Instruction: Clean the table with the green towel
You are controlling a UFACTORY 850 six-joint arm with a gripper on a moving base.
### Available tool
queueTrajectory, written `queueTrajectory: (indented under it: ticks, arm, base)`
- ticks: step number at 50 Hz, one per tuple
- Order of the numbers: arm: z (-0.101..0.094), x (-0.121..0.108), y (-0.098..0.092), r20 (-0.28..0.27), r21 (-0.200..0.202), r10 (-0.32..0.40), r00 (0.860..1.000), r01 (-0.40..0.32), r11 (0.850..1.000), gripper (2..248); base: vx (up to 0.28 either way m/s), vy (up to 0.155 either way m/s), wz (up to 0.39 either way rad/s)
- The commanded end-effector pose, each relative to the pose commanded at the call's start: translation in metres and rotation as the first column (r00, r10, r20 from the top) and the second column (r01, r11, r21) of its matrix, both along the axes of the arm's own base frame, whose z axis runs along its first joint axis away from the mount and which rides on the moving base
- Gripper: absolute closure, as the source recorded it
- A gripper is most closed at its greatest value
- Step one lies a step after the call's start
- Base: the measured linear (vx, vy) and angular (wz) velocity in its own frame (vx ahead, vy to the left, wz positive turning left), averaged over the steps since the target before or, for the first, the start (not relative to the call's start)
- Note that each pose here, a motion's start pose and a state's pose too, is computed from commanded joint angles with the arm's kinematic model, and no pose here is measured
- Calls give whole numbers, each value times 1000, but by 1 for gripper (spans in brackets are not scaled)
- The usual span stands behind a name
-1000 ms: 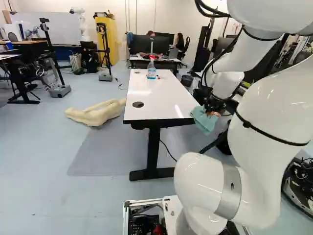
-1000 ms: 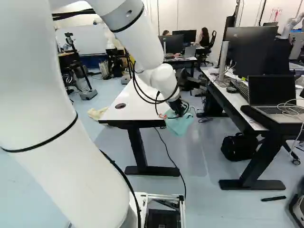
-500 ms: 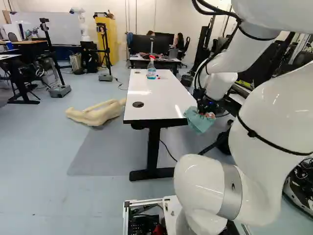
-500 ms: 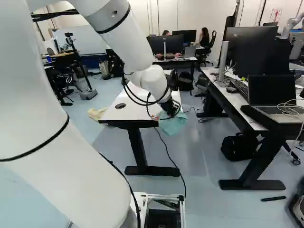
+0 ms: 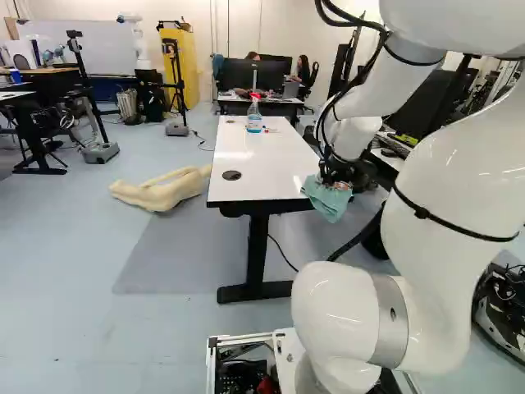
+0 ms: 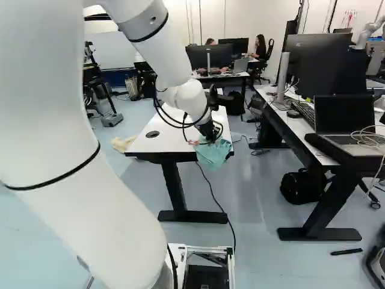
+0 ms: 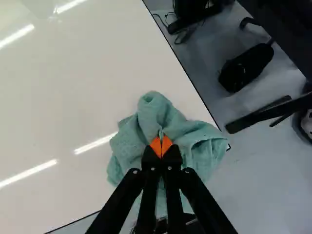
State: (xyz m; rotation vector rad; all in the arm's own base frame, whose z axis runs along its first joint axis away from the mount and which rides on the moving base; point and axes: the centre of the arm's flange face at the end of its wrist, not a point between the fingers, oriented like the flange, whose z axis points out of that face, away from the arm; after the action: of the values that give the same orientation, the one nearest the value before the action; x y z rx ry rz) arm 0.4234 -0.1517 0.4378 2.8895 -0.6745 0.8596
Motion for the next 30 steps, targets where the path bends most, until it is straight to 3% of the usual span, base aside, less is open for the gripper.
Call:
queueTrajectory:
  ticks: [16,30]
  arm:
    - [0,27,-14,5,-2,-9,1000,9,1000,229]
    - [0,28,-38,8,-3,-53,999,53,999,229]
  base:
    - [0,0,0]
    - [0,0,0]
